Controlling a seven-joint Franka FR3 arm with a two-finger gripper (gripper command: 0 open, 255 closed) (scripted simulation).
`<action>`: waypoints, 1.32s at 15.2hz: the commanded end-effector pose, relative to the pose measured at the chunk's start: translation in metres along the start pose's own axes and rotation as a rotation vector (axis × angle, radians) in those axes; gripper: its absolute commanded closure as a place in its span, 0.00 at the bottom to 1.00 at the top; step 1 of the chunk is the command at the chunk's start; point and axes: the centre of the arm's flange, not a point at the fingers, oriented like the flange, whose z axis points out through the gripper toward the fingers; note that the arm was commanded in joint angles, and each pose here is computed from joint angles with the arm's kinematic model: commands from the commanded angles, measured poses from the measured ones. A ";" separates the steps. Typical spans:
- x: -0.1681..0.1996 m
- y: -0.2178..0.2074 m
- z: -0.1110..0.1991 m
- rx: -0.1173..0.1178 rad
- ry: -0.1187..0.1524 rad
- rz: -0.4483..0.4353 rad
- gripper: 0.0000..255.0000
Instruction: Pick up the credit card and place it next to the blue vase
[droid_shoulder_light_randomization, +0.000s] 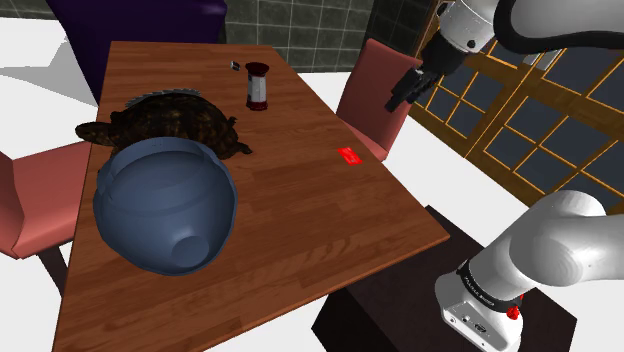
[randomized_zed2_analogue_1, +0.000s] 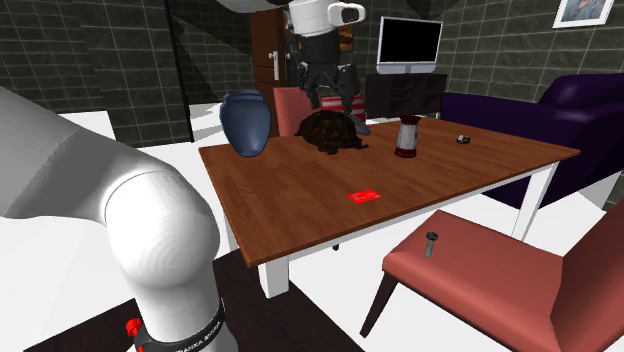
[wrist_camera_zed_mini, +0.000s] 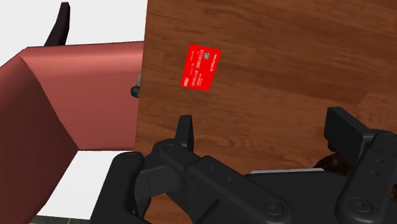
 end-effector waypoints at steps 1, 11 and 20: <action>-0.002 0.003 0.026 -0.017 0.035 0.029 0.00; 0.000 0.011 0.156 -0.101 0.183 0.171 0.00; 0.012 0.024 0.246 -0.152 0.274 0.257 0.00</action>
